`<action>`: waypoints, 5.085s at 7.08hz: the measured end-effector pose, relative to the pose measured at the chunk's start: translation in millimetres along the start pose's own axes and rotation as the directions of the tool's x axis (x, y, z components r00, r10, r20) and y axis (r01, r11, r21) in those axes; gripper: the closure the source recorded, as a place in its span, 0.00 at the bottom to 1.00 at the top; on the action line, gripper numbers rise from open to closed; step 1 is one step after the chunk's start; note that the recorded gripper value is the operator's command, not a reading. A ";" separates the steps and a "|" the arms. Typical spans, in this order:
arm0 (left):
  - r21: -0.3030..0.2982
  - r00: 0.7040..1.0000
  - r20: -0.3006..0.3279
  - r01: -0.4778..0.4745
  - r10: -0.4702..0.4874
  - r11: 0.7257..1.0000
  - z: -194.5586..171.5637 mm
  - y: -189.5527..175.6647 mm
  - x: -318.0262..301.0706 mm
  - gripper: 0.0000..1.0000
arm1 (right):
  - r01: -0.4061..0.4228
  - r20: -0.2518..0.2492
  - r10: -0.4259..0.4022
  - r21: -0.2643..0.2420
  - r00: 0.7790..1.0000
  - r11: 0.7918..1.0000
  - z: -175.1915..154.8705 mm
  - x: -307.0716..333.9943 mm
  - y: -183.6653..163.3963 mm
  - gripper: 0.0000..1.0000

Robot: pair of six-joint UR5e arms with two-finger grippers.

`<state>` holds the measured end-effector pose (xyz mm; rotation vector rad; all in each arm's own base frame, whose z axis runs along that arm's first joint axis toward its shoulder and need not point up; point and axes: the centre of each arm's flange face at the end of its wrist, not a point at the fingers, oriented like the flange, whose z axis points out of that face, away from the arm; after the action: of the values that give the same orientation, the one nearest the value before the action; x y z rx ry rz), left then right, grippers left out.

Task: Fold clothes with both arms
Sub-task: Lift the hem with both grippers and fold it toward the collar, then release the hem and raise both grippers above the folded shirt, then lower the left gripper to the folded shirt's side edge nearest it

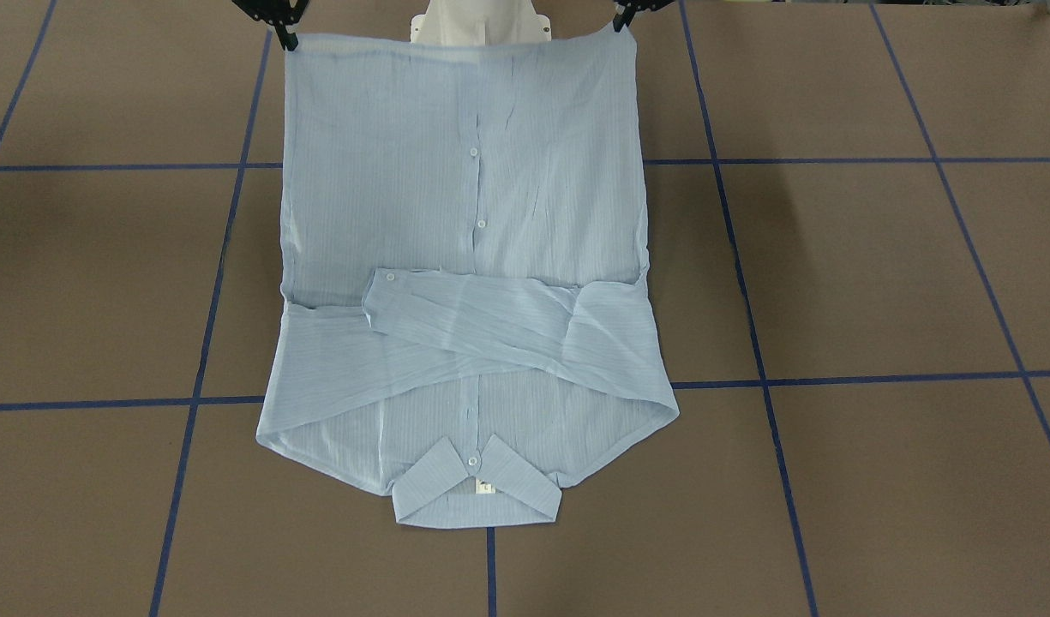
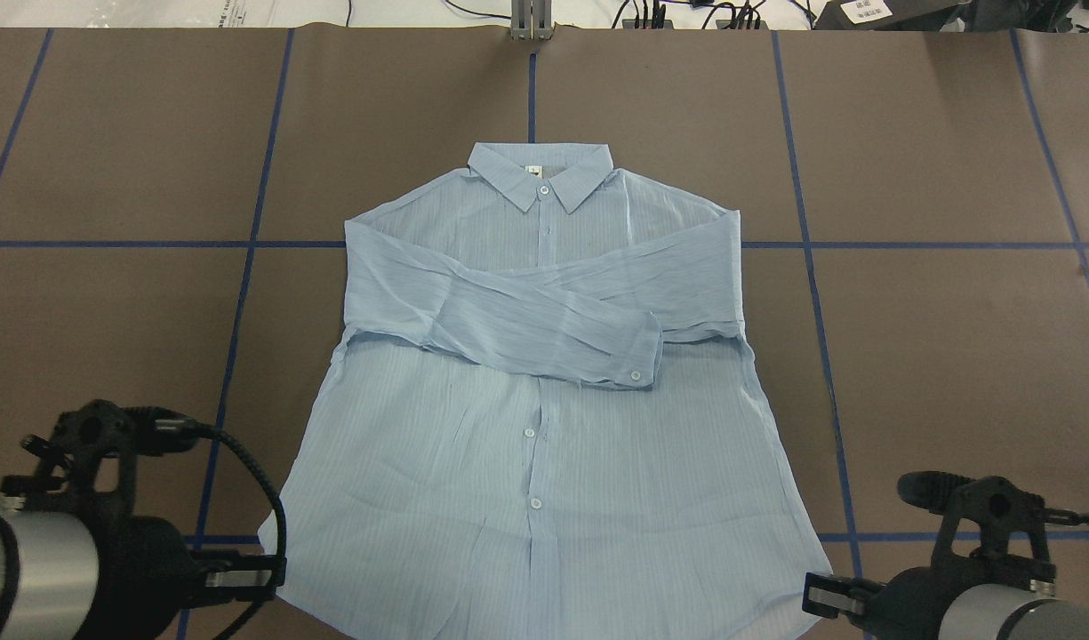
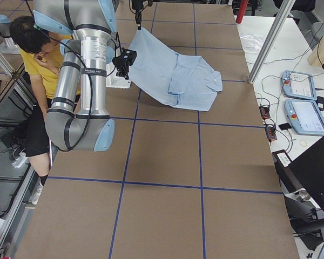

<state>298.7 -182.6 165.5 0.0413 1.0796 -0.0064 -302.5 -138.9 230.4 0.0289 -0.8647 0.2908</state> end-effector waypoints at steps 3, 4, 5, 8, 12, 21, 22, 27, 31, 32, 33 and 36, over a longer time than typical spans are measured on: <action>0.044 0.991 0.104 -0.091 0.086 0.995 17.9 -61.4 22.1 1.00 | -0.075 0.017 0.074 0.048 0.997 0.996 -31.7 -21.8 -50.4 1.00; 0.083 0.983 0.162 -0.097 0.083 0.992 37.2 -96.5 22.2 1.00 | -0.080 0.025 0.078 0.100 0.997 0.992 -26.6 -39.7 -72.2 1.00; 0.136 0.977 0.205 -0.090 0.061 0.987 52.8 -133.5 20.0 1.00 | -0.096 0.030 0.092 0.165 0.995 0.982 -17.4 -64.6 -102.3 1.00; 0.301 0.970 0.242 -0.056 -0.019 0.952 67.7 -224.4 17.3 1.00 | -0.108 -0.007 0.117 0.345 0.993 0.932 -5.0 -106.8 -207.0 1.00; 0.417 0.972 0.233 -0.062 -0.041 0.907 157.1 -310.7 -8.1 1.00 | -0.099 -0.002 0.111 0.424 0.994 0.900 118.7 -128.8 -308.2 1.00; 0.452 0.957 0.283 -0.081 -0.057 0.888 252.4 -364.1 -54.7 0.53 | -0.068 -0.052 0.101 0.443 0.994 0.894 232.8 -95.8 -361.5 0.41; 0.449 0.958 0.286 -0.107 -0.030 0.887 251.2 -364.6 -55.4 0.01 | -0.065 -0.056 0.099 0.441 0.993 0.895 235.2 -94.3 -360.0 0.00; 0.329 0.967 0.193 -0.222 0.165 0.918 213.8 -321.8 -61.4 0.00 | 0.038 -0.067 -0.013 0.384 0.998 0.922 211.6 -89.6 -369.3 0.00; 0.220 0.982 0.118 -0.171 0.148 0.960 229.1 -198.3 -80.5 0.00 | 0.054 -0.055 -0.036 0.372 0.998 0.927 201.4 -84.9 -365.8 0.00; 0.210 0.982 0.122 -0.164 0.141 0.964 238.7 -183.1 -81.3 0.00 | 0.055 -0.054 -0.037 0.373 0.998 0.926 201.2 -85.5 -365.4 0.00; 0.201 0.982 0.132 -0.159 0.134 0.967 246.3 -175.0 -85.0 0.02 | 0.055 -0.052 -0.038 0.374 0.998 0.926 200.7 -86.4 -365.2 0.00; 0.187 0.983 0.141 -0.143 0.117 0.972 256.1 -166.6 -89.2 1.00 | 0.055 -0.051 -0.039 0.376 0.998 0.925 200.0 -87.4 -365.0 0.00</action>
<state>478.1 -359.8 359.7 0.2866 0.9425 0.0026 -408.8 -538.8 328.5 0.4015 -0.7537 0.4085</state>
